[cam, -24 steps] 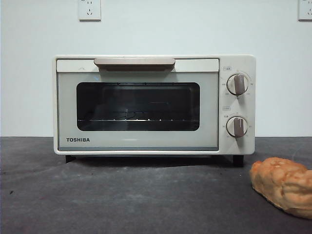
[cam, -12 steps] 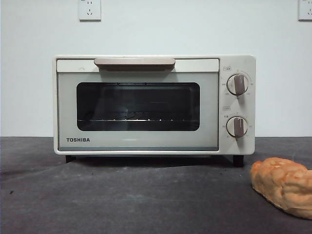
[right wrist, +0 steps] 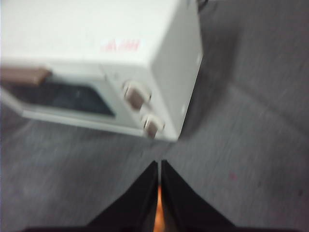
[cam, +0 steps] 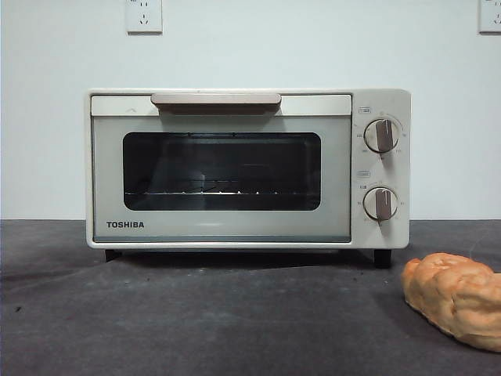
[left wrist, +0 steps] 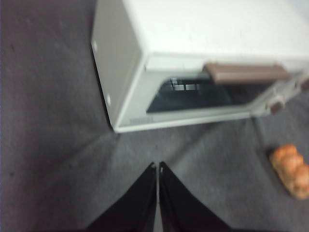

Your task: The left arm flap open the oven, the right arm pick bread and place it into oven, the left arm flap close the oven

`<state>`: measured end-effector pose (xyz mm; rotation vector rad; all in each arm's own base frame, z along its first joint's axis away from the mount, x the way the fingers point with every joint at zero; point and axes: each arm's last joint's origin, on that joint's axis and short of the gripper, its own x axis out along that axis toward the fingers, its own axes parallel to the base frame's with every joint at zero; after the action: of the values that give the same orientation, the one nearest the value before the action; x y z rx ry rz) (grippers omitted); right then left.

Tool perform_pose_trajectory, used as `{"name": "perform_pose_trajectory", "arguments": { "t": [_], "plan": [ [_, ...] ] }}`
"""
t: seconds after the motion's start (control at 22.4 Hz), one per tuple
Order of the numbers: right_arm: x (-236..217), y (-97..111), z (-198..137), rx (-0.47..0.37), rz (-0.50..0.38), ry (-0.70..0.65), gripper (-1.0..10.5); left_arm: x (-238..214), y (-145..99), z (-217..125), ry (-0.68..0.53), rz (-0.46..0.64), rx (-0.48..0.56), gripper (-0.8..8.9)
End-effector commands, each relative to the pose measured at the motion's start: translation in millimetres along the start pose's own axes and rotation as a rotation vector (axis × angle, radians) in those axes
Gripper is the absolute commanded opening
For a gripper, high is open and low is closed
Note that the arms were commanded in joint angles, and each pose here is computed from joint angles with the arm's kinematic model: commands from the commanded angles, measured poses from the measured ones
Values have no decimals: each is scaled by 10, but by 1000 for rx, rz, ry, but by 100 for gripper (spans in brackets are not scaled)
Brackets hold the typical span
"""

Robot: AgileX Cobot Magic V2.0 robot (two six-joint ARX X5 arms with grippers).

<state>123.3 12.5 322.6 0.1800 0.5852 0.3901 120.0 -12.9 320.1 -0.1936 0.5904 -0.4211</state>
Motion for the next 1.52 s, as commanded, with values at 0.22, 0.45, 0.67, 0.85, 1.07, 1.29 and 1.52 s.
{"name": "perform_pose_trajectory", "arguments": {
  "t": [0.22,0.45,0.67,0.85,1.07,1.29,1.52],
  "plan": [
    [29,28,3,-45,22,123,6,-29,-54,46,21,-28,84,17],
    [29,37,5,-49,29,121,7,-29,-54,45,22,-28,83,17],
    [30,37,6,-26,27,120,431,-29,-54,45,22,-28,83,17],
    [32,39,5,-9,29,122,436,-29,-54,45,22,-28,83,17],
    [77,48,-2,33,40,154,436,-29,-54,45,22,-28,83,17],
    [311,100,-121,50,86,266,436,-29,-54,45,22,-28,83,18],
    [674,156,-436,71,72,332,436,-29,-54,45,22,-28,83,17]
  ]
}}
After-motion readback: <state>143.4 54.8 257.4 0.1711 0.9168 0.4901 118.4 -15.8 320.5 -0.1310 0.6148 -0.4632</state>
